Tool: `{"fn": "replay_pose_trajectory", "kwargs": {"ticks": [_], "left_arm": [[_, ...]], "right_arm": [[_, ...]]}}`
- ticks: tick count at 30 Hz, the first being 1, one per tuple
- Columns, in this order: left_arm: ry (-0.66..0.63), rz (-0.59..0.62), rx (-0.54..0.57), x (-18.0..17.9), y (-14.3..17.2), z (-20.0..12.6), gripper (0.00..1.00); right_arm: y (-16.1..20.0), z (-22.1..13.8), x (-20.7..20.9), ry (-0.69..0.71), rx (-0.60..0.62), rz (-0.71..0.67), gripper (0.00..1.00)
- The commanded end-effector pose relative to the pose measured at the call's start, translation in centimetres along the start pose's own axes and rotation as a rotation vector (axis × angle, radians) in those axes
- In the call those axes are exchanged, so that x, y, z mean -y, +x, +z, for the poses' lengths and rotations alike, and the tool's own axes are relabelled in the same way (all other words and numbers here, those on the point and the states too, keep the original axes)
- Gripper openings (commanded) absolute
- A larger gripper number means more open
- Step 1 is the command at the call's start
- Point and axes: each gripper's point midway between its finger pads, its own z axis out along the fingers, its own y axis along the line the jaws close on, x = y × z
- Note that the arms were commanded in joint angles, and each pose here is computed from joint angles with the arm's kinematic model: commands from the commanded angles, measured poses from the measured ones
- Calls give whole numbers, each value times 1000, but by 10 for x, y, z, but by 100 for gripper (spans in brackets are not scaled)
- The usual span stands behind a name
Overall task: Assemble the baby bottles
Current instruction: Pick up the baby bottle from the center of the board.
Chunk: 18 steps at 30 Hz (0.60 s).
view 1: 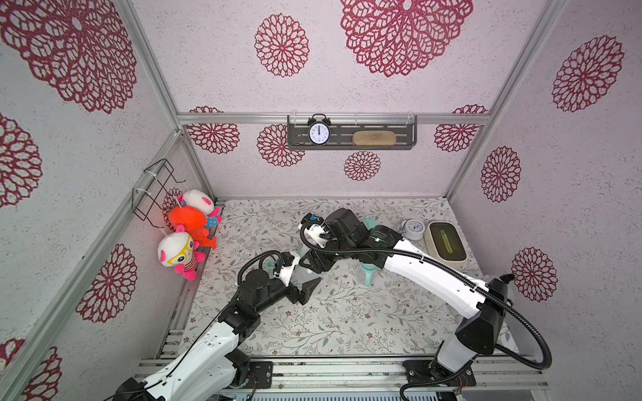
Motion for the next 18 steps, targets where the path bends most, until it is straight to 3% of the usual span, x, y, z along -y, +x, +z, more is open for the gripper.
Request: {"fn": "replay_pose_trajectory", "kwargs": {"ticks": [1, 15, 18], "left_arm": [[20, 47, 66, 6, -22, 1, 98], [-13, 61, 124, 2, -34, -5, 99], [-8, 61, 118, 2, -33, -3, 95]], "right_arm": [[-30, -28, -18, -67, 126, -2, 46], [-22, -16, -13, -69, 96, 6, 46], [-23, -16, -12, -76, 99, 11, 46]]}}
